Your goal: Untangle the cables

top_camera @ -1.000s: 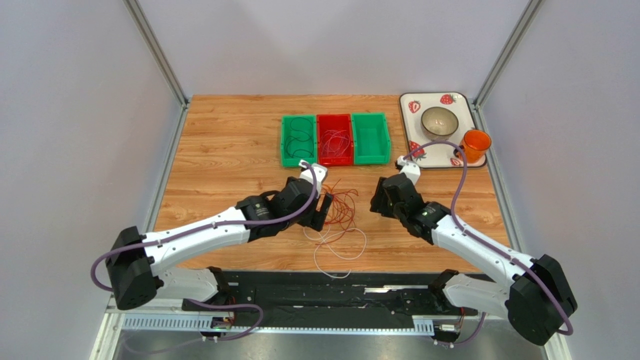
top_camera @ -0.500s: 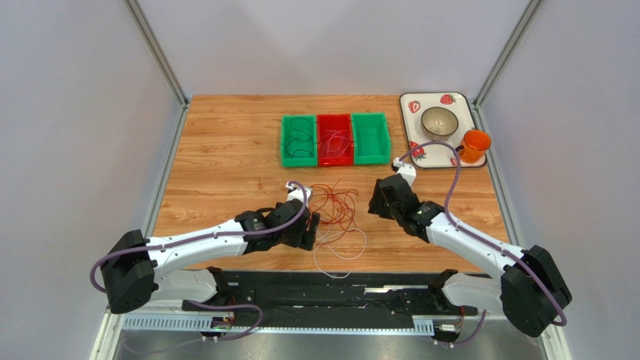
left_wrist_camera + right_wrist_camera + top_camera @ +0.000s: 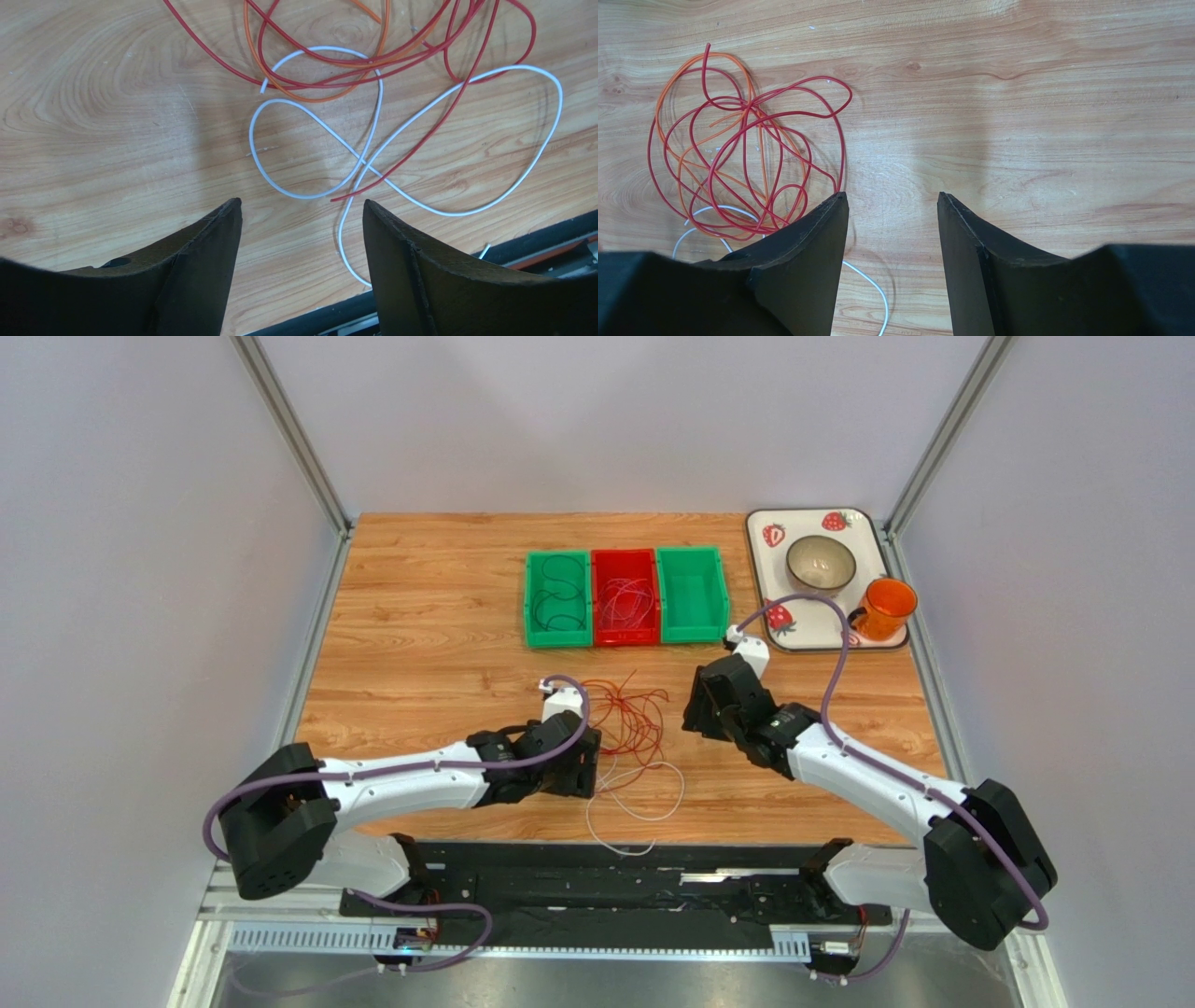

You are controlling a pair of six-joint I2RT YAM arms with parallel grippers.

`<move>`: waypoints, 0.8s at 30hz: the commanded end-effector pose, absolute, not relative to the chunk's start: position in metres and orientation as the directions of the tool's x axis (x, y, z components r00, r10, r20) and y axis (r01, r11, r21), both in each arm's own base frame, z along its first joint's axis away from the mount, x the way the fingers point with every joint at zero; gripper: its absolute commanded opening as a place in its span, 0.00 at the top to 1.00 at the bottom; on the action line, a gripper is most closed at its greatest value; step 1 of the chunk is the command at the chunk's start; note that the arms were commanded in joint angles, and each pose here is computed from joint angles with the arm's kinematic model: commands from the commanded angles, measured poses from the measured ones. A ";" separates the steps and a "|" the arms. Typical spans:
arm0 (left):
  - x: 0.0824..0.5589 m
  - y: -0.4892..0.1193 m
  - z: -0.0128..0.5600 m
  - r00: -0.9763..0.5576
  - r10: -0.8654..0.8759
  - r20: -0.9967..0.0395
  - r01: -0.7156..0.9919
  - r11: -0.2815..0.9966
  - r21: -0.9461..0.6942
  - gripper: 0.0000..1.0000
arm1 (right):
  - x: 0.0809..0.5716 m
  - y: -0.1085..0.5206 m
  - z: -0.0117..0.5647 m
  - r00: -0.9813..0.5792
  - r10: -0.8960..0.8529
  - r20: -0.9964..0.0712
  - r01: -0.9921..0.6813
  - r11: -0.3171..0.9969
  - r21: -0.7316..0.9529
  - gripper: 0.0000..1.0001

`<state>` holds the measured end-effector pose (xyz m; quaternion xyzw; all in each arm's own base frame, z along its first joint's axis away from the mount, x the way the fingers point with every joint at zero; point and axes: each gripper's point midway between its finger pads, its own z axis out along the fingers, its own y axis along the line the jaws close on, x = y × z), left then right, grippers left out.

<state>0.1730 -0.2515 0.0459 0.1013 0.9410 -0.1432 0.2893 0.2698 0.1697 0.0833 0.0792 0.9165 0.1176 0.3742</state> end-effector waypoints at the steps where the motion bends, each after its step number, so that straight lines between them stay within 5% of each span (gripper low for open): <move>1: 0.187 -0.259 0.055 -0.780 0.035 -0.625 0.234 0.942 -0.239 0.29 | 0.280 0.175 0.101 -0.674 0.255 -0.693 0.047 0.951 0.304 0.46; 11: 0.190 -0.256 0.035 -0.814 0.067 -0.578 0.185 0.971 -0.149 0.41 | 0.280 0.177 0.101 -0.677 0.249 -0.693 0.037 0.951 0.306 0.47; 14: 0.191 -0.259 0.031 -0.813 0.069 -0.578 0.189 0.970 -0.151 0.57 | 0.280 0.177 0.100 -0.678 0.249 -0.692 0.036 0.951 0.307 0.47; 17: 0.194 -0.260 0.035 -0.809 0.072 -0.583 0.192 0.970 -0.146 0.86 | 0.280 0.177 0.101 -0.677 0.249 -0.693 0.037 0.951 0.306 0.47; 24: 0.197 -0.258 0.045 -0.793 0.082 -0.604 0.202 0.970 -0.133 1.00 | 0.280 0.177 0.101 -0.676 0.250 -0.693 0.035 0.950 0.309 0.47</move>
